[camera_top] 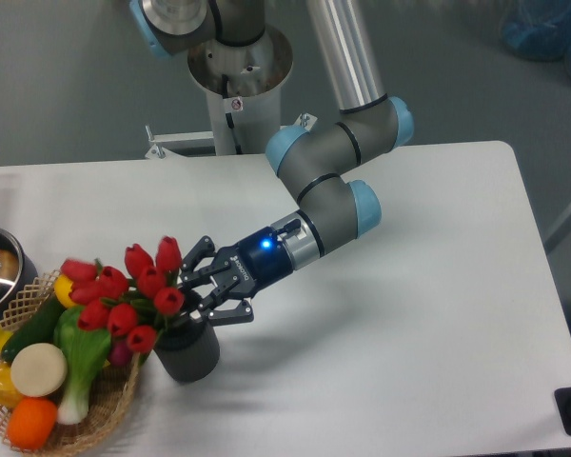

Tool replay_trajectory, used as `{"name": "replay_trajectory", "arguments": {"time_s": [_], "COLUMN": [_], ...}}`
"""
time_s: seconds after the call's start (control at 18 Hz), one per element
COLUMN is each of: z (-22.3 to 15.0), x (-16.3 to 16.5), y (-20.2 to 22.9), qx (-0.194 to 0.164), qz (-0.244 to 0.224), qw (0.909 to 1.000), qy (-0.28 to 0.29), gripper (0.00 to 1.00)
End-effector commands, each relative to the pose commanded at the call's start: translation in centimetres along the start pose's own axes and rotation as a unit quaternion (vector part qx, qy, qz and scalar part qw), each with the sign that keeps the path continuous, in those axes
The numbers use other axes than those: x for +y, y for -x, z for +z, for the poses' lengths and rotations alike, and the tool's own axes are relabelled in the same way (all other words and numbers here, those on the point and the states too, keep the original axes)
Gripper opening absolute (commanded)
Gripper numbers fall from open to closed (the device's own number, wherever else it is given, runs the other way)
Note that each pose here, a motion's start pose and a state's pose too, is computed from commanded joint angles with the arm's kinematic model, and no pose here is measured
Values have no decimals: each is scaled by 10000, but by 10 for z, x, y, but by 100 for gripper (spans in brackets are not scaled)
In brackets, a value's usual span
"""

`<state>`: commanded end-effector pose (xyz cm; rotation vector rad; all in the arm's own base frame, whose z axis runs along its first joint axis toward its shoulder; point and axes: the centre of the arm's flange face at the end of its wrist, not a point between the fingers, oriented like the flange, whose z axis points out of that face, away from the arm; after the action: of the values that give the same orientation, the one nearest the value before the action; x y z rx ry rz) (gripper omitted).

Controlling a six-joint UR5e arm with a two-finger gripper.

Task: Insert the flowers into the vase
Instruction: 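Open the gripper to release the tulips in the vase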

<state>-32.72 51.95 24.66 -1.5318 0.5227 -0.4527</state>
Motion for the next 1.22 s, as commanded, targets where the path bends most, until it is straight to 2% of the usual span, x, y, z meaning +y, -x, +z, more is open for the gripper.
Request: {"name": "replay_trajectory", "arguments": {"time_s": [0.17,0.28,0.39,0.5,0.89,1.11,1.22], "z": [0,-1,-3,-4,-13,-20,-28], "x": [0,0,0,1,7,6,4], "y": [0,1,1,2,-1,0,2], "qx": [0,-7,-30,-37,-111,-172,-242], "qz": [0,15,7,98,204,210,238], "qw": [10000,10000,10000,9999,9997,9996,9994], "qy": [0,8,9,17,22,25,22], "gripper": [52,60,61,72,77,99,100]}}
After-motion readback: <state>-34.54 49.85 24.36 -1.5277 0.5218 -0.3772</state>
